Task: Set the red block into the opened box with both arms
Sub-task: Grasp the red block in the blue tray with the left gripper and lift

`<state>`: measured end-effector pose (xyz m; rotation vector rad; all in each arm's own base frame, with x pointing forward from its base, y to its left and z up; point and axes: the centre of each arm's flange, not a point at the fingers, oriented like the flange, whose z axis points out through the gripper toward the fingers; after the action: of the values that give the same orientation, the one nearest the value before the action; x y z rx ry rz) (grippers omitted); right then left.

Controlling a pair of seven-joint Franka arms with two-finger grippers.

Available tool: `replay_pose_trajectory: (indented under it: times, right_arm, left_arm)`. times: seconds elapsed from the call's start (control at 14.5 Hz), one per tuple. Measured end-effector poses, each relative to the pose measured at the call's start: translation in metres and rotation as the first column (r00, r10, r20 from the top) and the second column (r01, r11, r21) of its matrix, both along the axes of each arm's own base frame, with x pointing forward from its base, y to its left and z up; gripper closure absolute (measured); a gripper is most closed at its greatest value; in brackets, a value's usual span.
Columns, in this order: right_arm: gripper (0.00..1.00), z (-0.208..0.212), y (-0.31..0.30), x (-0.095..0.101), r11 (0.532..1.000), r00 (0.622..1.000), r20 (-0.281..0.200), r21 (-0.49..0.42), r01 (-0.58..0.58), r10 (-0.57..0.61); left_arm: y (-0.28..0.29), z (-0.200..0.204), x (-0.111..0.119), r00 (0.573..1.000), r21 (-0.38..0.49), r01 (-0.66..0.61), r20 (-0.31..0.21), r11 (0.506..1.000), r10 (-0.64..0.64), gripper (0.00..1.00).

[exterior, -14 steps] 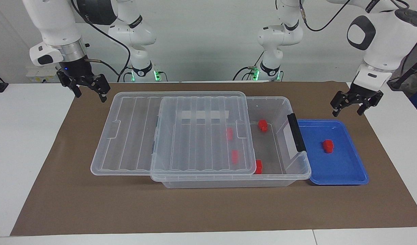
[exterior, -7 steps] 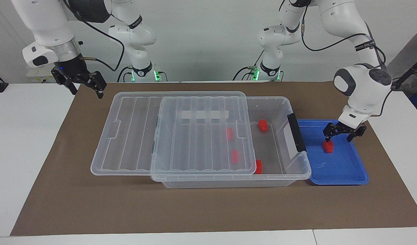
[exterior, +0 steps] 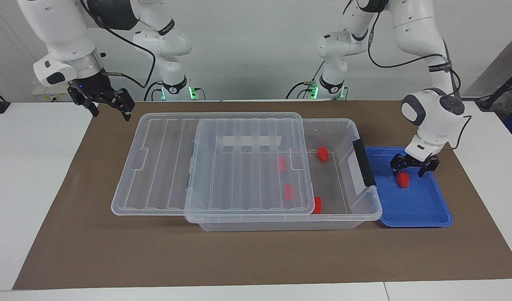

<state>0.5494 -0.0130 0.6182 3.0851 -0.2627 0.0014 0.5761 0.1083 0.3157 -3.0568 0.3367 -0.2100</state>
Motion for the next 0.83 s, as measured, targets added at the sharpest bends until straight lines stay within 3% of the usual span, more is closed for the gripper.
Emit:
replay_pose_trajectory:
  times: [0.28, 0.41, 0.83]
  right_arm:
    - [0.0, -0.0032, 0.0, -0.0003, 1.0, 1.0, -0.007, 0.0, 0.0, 0.0]
    - [0.0, -0.0037, -0.0001, -0.0004, 1.0, 1.0, -0.008, 0.0, 0.0, 0.0]
    - [0.0, -0.0034, -0.0005, -0.0009, 1.0, 1.0, -0.008, 0.0, 0.001, -0.001]
  left_arm:
    - [-0.0025, 0.0006, 0.0011, 1.0, 0.0, 0.004, 0.006, 1.0, -0.004, 0.06]
    - [-0.0025, 0.0009, 0.0014, 1.0, 0.001, 0.005, 0.009, 1.0, -0.005, 0.18]
    - [-0.0025, 0.0012, 0.0018, 1.0, 0.001, 0.005, 0.014, 1.0, -0.005, 0.2]
